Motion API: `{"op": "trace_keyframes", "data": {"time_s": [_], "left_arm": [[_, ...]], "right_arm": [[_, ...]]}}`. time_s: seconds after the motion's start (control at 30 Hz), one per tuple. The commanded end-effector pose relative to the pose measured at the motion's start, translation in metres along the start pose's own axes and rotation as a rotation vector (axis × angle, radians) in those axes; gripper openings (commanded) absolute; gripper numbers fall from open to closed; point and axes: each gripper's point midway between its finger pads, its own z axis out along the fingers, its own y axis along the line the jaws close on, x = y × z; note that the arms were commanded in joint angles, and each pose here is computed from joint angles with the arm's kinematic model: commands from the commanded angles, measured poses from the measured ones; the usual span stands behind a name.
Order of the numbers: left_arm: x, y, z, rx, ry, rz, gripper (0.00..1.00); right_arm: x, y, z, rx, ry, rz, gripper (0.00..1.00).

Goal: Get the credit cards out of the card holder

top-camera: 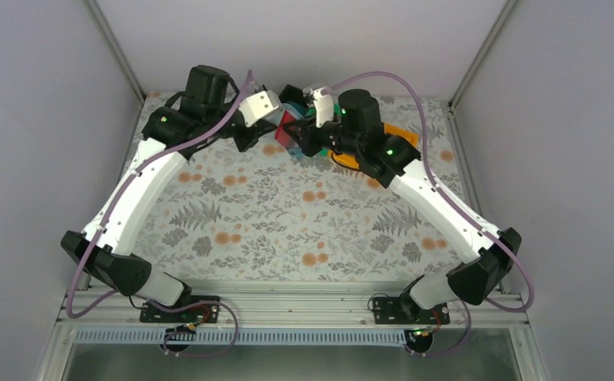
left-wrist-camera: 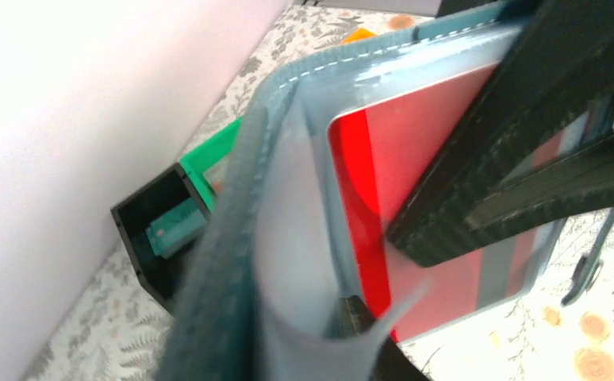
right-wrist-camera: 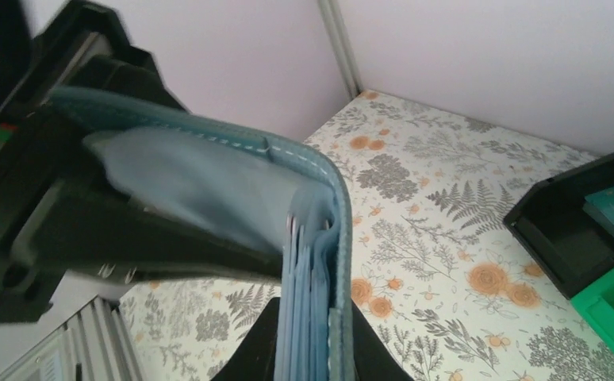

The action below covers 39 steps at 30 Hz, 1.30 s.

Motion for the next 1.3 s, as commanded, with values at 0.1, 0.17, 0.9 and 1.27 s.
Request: {"op": "trace_keyframes", "data": {"time_s": [0.1,0.17,0.9,1.27], "left_arm": [[-0.020,-0.019,-0.041,0.127,-0.111,-0.014,0.02],[-0.026,-0.023,-0.052,0.169,-0.151,-0.028,0.03],[-0.039,-0.008,-0.062,0.150,-0.190,-0.160,0.02],[-0.023,0.008,-0.061,0.054,-0.144,-0.164,0.38]], "right_arm": [[-0.015,0.047,-0.042,-0.185,-0.051,-0.230,0.27],[-0.013,0.040,-0.050,-0.179,-0.076,-0.254,0.43],[-0.017,0.052,-0.043,-0.389,-0.221,-0.199,0.73],[-0.013,0.029,-0.044,-0.269,-0.199,-0.166,0.04]]}}
